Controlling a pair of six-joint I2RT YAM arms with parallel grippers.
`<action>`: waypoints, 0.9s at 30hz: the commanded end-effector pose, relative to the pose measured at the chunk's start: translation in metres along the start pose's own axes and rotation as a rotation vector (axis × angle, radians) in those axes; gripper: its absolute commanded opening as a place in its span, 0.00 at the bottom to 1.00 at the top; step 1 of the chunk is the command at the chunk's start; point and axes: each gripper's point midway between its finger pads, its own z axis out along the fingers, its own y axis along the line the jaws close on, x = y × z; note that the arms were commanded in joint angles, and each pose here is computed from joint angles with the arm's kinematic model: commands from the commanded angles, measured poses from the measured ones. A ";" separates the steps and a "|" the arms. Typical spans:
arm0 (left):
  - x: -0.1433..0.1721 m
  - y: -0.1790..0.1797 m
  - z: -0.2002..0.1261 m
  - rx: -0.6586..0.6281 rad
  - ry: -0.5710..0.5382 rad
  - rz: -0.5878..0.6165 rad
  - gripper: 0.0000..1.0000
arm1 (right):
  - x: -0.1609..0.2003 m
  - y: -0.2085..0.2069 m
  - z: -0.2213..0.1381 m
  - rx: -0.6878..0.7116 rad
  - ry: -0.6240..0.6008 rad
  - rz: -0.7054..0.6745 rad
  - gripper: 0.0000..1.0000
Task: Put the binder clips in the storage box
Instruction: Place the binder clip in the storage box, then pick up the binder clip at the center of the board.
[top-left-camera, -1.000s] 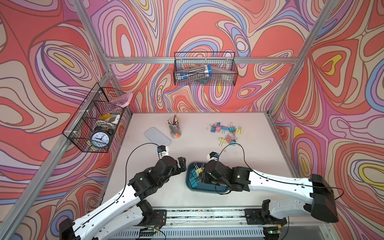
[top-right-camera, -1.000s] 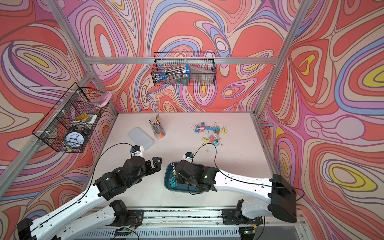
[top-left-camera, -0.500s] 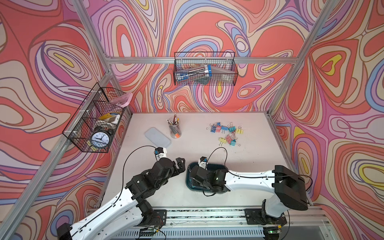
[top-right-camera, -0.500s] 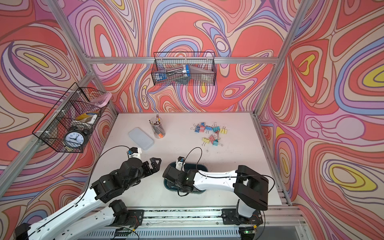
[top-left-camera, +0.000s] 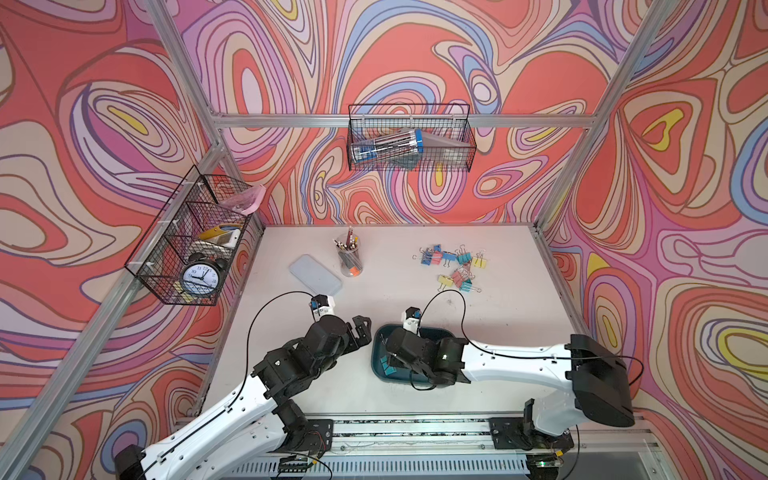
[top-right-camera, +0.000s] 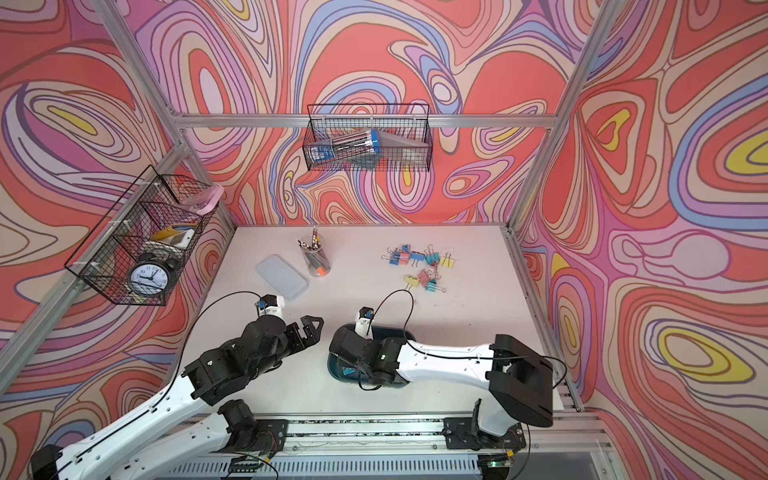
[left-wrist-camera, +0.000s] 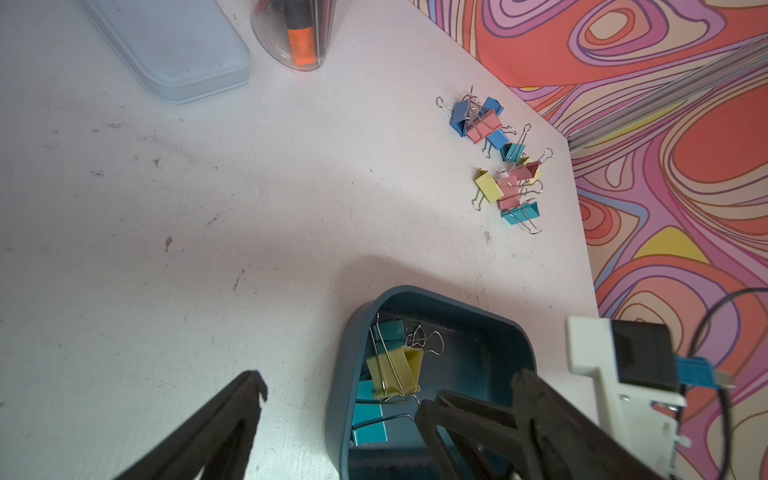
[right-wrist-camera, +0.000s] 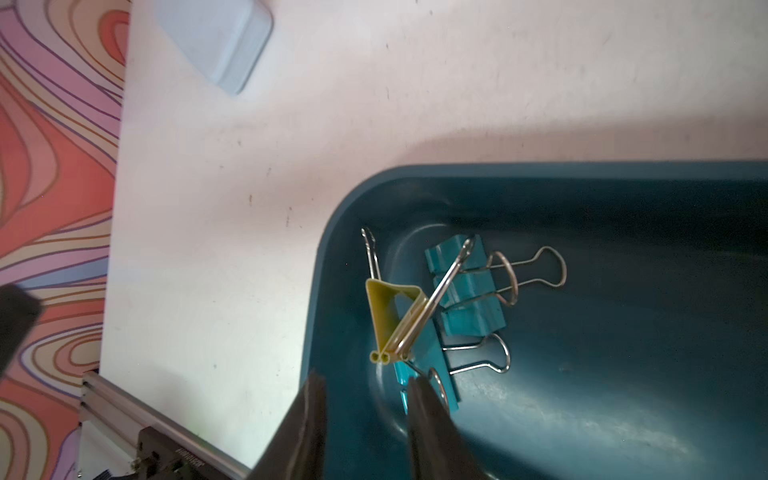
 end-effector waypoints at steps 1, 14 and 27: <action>0.003 0.003 0.004 -0.009 0.010 0.005 0.99 | -0.036 -0.003 -0.032 0.028 -0.133 -0.069 0.39; 0.000 -0.010 0.004 0.015 0.024 0.027 0.99 | -0.212 -0.115 -0.042 0.279 -0.182 -0.154 0.42; 0.013 -0.048 0.015 0.145 0.135 0.127 0.99 | -0.237 -0.184 0.062 0.541 0.183 -0.612 0.41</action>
